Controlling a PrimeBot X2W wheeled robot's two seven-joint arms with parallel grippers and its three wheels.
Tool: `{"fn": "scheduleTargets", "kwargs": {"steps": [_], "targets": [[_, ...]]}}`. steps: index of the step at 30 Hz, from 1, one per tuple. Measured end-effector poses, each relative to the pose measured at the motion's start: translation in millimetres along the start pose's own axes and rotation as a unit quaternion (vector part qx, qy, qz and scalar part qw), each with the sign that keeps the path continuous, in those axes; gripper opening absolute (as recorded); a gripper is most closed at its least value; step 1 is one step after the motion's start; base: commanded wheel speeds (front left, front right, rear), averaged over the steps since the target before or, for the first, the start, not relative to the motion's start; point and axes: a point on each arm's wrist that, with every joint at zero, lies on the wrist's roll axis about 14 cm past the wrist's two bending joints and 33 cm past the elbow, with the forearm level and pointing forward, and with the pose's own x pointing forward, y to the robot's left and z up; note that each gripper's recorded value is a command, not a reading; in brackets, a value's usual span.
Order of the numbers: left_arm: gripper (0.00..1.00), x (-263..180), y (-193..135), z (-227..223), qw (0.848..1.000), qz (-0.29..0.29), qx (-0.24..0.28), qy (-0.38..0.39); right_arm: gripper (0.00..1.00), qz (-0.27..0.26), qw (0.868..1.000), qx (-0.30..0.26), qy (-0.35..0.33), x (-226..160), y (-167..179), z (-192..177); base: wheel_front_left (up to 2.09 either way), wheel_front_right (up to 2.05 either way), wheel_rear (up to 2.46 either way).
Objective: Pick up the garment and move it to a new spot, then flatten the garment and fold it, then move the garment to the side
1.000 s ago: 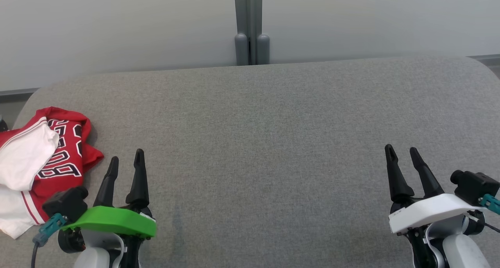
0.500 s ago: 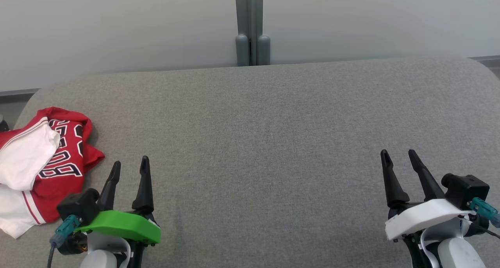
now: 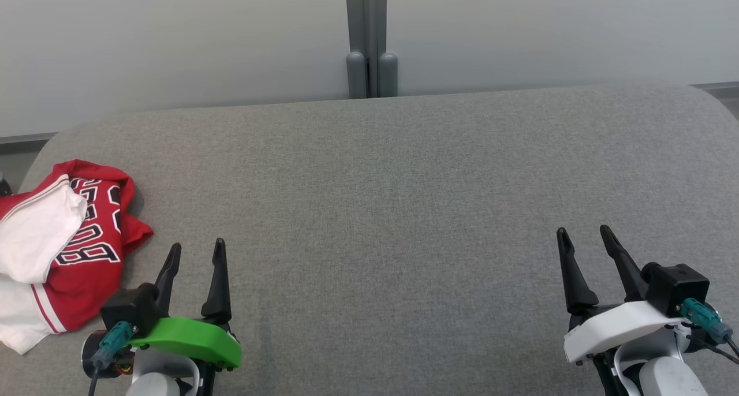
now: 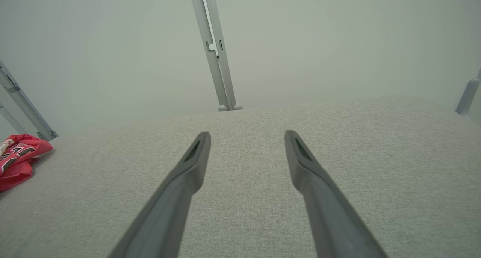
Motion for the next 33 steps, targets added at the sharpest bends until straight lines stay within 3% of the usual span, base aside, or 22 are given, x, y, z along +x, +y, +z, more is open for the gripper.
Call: {"fn": "scheduleTargets", "kwargs": {"steps": [16,33], "targets": [[1.00,-0.1,-1.5,-11.1,0.999,-0.006,0.042,0.011,1.00,0.004,0.999,-0.047,-0.008,-3.0,2.8,1.4,0.00,0.00,0.00],[1.00,1.2,-0.3,-18.9,0.998,-0.005,0.067,0.019,1.00,0.008,0.998,-0.061,-0.012,-3.6,6.2,-0.3,0.00,0.00,0.00]]}}
